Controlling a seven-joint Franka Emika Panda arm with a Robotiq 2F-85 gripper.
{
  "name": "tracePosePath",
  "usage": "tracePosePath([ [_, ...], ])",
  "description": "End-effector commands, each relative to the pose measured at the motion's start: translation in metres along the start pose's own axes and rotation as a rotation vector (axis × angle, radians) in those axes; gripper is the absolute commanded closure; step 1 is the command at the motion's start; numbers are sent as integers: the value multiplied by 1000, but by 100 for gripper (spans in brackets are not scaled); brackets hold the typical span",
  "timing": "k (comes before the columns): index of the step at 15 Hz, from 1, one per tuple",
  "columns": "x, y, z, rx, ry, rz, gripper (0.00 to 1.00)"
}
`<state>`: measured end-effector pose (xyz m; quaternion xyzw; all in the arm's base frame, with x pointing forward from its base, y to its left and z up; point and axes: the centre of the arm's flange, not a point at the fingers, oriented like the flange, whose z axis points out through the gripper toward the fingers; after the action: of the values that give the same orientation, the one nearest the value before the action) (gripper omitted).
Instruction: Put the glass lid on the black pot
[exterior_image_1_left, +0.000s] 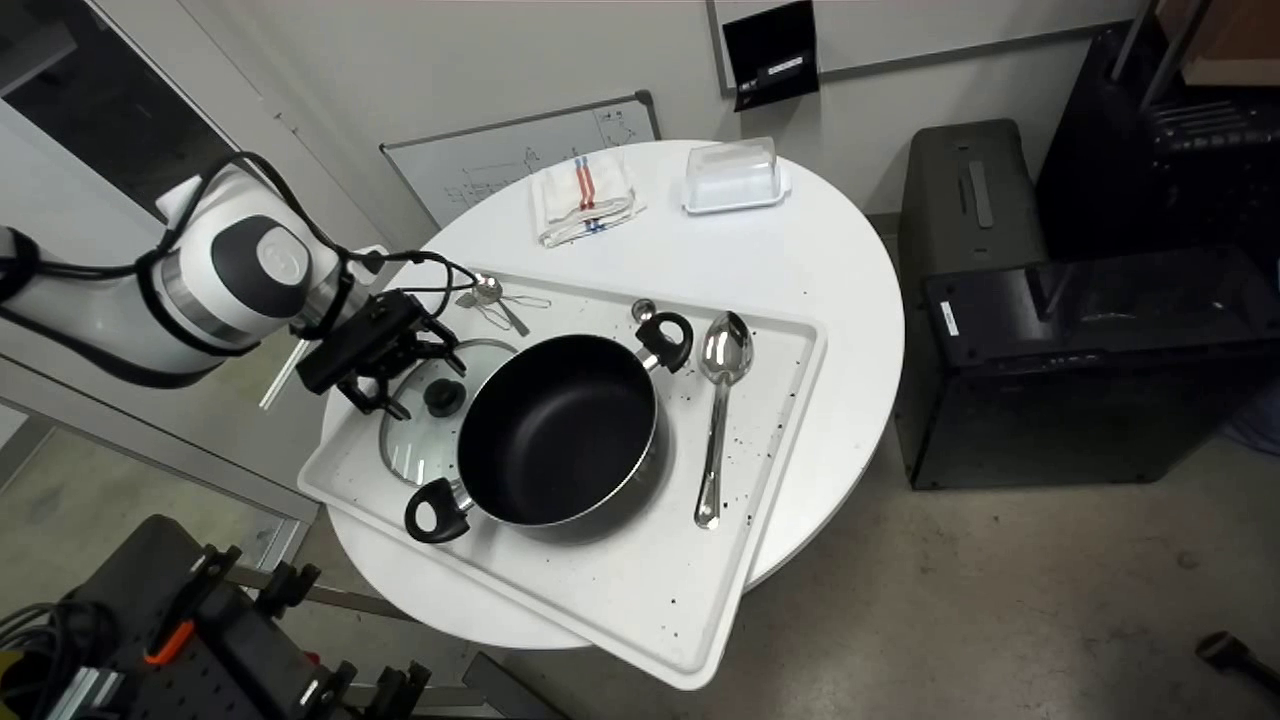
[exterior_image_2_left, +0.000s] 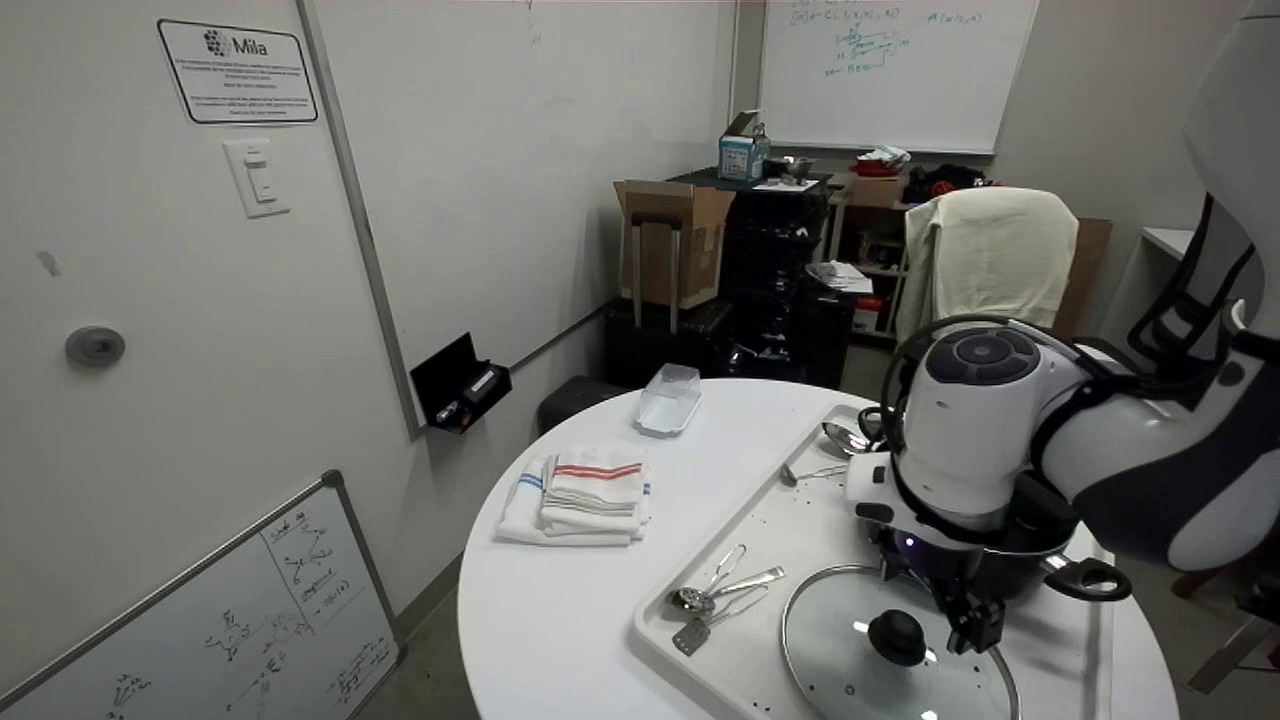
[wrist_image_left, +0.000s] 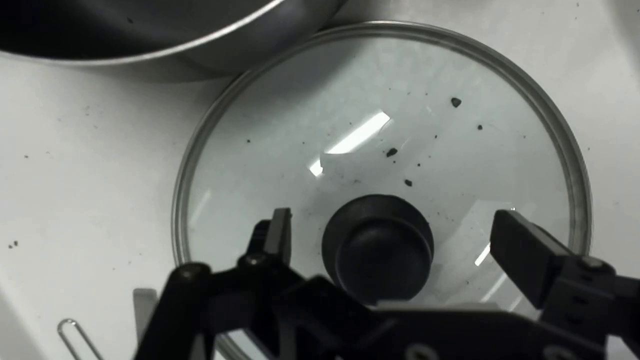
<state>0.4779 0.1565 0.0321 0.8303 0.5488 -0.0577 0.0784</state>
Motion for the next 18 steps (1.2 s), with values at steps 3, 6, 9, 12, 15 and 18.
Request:
tracePosePath([
  [3, 19, -2, 21, -25, 11, -20, 0],
  [6, 24, -1, 24, -27, 13, -23, 0],
  [9, 26, 2, 25, -30, 19, -24, 33],
  [12, 28, 4, 24, -34, 24, -23, 55],
  [15, 30, 5, 21, -37, 27, -25, 75],
  [18, 28, 5, 17, -33, 28, -30, 75],
])
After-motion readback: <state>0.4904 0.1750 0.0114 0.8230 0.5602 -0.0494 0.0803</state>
